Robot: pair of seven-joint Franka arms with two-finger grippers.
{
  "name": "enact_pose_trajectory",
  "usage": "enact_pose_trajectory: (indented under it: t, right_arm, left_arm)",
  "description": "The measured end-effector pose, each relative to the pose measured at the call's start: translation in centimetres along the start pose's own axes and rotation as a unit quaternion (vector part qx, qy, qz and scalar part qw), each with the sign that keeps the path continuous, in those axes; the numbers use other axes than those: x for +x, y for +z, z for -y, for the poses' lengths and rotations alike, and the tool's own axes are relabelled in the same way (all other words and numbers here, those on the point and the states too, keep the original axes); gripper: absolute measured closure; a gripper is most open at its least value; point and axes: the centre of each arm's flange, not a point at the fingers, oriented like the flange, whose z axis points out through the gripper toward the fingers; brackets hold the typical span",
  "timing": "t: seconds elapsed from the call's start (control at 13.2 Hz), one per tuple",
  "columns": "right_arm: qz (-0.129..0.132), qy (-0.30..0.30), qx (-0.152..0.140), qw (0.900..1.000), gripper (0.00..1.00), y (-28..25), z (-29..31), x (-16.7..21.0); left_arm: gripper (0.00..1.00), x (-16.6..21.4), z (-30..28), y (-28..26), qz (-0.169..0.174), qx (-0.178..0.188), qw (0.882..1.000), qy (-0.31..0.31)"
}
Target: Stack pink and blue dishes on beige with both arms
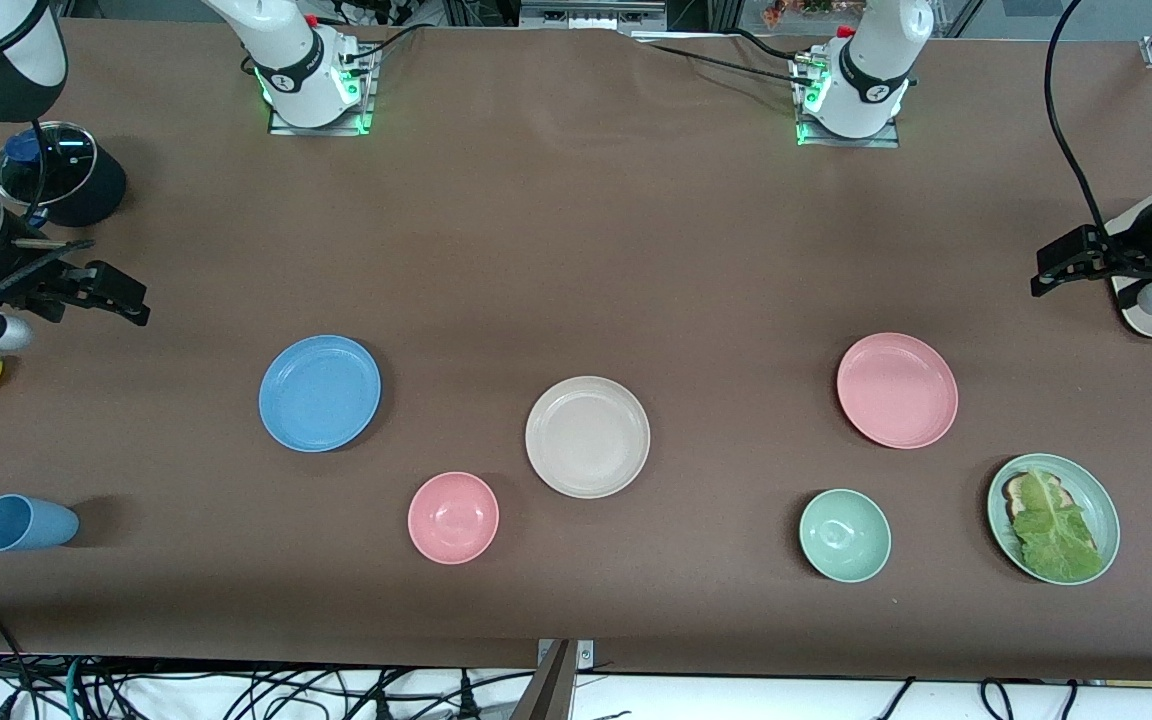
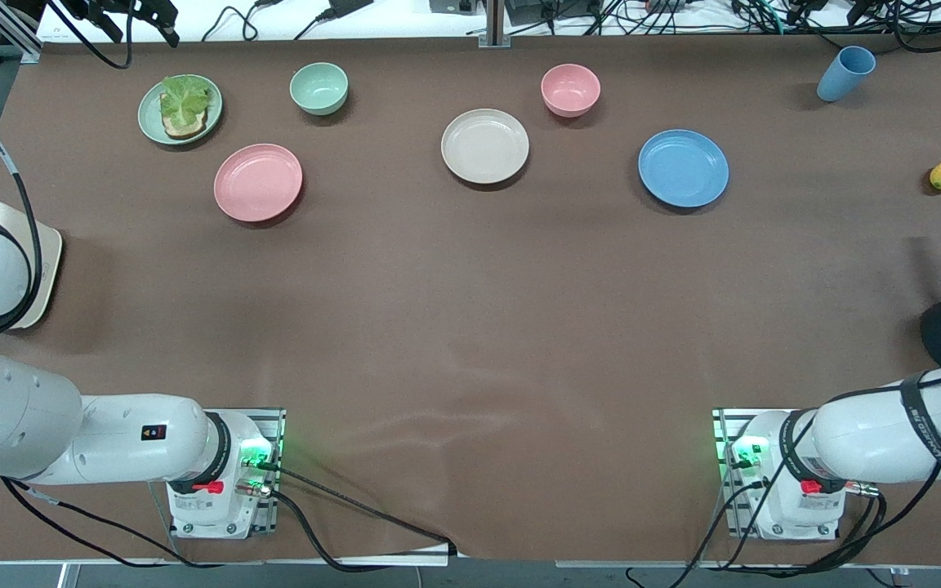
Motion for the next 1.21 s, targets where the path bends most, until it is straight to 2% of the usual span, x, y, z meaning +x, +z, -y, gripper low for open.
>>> enact_pose_trajectory:
  t: [1.21]
  right_arm:
    - [0.006,-0.003,-0.002,1.0,0.0,0.43,0.26,-0.13]
  left_arm:
    - [0.0,-0.01,-0.01,0.01,0.001,0.0,1.0,0.0]
